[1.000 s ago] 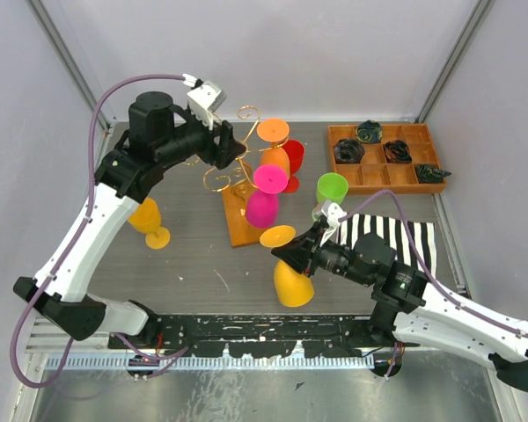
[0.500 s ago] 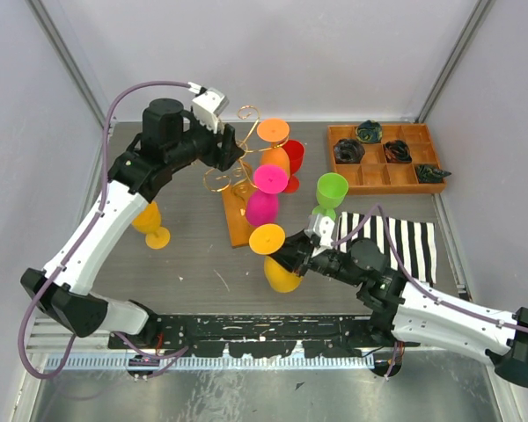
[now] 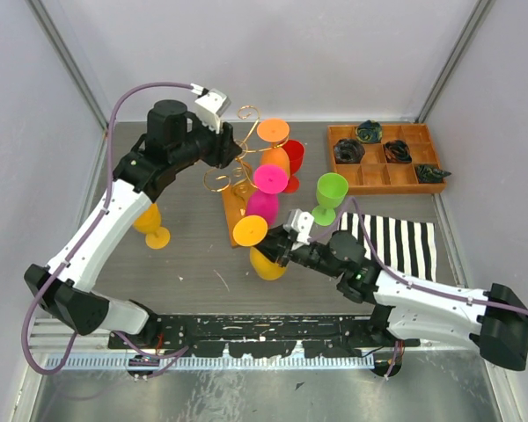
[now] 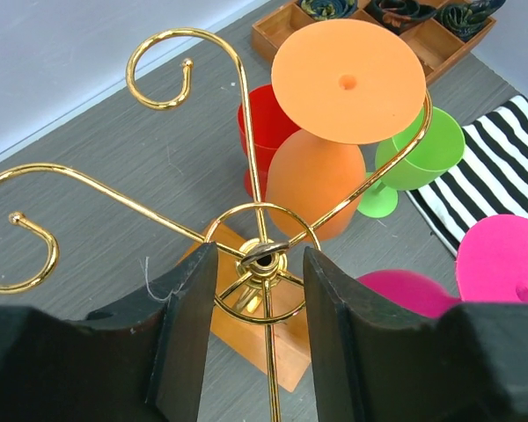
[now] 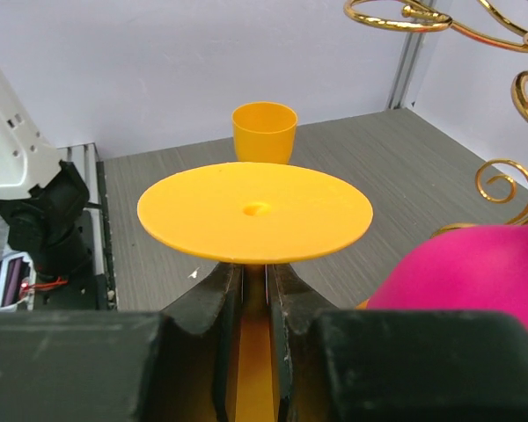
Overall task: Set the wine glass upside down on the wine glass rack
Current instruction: Turn the wine glass upside down at the wine rack.
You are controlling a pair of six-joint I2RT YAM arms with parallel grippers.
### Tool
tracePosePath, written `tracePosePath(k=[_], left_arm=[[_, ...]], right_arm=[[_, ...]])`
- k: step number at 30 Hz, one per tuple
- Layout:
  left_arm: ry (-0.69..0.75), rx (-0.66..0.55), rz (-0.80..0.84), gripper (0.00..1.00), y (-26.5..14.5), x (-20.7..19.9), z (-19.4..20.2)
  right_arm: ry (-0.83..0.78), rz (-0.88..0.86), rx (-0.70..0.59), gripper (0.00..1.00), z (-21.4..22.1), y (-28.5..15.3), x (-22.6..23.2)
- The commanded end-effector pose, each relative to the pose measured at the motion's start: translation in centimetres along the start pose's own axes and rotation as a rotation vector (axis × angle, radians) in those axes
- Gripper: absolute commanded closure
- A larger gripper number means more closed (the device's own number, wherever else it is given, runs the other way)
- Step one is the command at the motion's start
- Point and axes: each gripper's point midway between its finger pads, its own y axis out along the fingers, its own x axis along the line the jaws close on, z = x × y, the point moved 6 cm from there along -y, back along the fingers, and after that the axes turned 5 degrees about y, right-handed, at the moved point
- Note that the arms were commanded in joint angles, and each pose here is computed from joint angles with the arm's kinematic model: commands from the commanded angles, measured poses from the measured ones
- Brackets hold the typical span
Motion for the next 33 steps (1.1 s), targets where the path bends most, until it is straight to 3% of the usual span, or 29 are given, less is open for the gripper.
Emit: tracePosePath(k=[1,10,16,33], left_arm=[[0.004,-0.027,-0.011,0.50,0.0,0.2,-0.3],[0.002,-0.033,-0.006,0.53,-0.3,0.1,-0.4],[0.001,-0.030,-0.006,0.53,-0.4,0.1,-0.3],[-0.006,-0.029,-0.002,0.54,-0.4,0.0,-0.4]], right_arm=[[-0.050,0.048,-0.182,0.99,-4.9,1.9,-0.7],[-0.021,0.214,-0.287,0.99,-5.4,3.0,-2.8],[0.002,0.221,-0.397,0.99,-6.9,3.6,-2.9],[-0.027,0.280,-0.405,0.99,-6.6,7.0,-4.2]])
